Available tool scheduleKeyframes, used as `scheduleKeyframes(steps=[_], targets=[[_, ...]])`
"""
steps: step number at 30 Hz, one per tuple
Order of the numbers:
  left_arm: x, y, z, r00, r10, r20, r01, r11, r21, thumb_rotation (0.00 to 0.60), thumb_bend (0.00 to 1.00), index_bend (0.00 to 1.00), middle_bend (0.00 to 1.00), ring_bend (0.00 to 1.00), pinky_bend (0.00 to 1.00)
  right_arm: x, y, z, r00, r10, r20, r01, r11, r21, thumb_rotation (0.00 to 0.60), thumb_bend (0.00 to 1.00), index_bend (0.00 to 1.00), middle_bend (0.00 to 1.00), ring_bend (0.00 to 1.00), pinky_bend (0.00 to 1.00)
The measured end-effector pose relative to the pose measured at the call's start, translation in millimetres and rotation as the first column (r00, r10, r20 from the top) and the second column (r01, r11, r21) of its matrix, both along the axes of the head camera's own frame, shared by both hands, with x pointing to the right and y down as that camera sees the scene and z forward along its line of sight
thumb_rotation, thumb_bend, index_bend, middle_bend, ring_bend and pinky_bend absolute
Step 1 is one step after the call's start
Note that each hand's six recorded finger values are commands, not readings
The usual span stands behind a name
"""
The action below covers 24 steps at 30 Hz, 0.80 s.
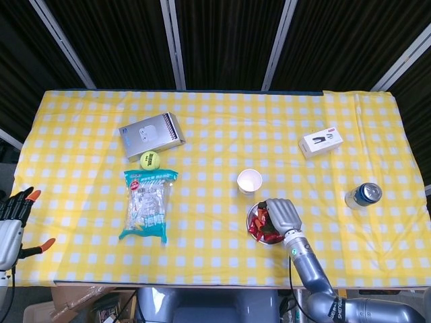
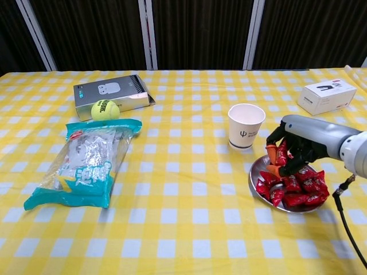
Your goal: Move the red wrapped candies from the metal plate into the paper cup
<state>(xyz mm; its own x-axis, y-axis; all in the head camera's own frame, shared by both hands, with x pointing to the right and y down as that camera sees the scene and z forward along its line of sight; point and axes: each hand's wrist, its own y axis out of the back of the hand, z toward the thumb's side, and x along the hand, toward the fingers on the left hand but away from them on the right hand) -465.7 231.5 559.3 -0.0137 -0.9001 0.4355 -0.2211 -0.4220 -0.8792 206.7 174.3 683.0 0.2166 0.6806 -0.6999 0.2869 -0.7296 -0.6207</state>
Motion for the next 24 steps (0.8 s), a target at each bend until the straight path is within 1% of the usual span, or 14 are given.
scheduleKeyframes(steps=[6, 10, 17, 24], targets=[[-0.5, 0.0, 0.0, 1.000, 0.001, -0.004, -0.001, 1.000, -0.001, 0.600, 0.04, 0.00, 0.00, 0.00, 0.00, -8.5, -26.2, -23.1, 1.000, 0.009, 0.020, -0.010, 0.999, 0.051, 0.600, 0.51, 0.71, 0.82, 0.92, 1.00], [0.2, -0.5, 0.4, 1.000, 0.002, -0.007, -0.002, 1.000, -0.004, 0.600, 0.04, 0.00, 0.00, 0.00, 0.00, -15.1, -43.4, -31.3, 0.999, 0.016, 0.028, -0.018, 0.997, 0.076, 0.600, 0.51, 0.71, 0.82, 0.92, 1.00], [-0.2, -1.2, 1.1, 1.000, 0.004, -0.010, -0.004, 1.000, -0.007, 0.600, 0.04, 0.00, 0.00, 0.00, 0.00, -25.2, -63.0, -32.9, 0.999, 0.030, 0.036, -0.033, 0.996, 0.084, 0.600, 0.51, 0.71, 0.82, 0.92, 1.00], [-2.8, -2.6, 3.2, 1.000, -0.008, -0.021, 0.007, 1.000, -0.019, 0.600, 0.04, 0.00, 0.00, 0.00, 0.00, -38.5, -83.7, -26.1, 0.999, 0.034, 0.034, -0.037, 0.995, 0.092, 0.600, 0.51, 0.71, 0.82, 0.92, 1.00]])
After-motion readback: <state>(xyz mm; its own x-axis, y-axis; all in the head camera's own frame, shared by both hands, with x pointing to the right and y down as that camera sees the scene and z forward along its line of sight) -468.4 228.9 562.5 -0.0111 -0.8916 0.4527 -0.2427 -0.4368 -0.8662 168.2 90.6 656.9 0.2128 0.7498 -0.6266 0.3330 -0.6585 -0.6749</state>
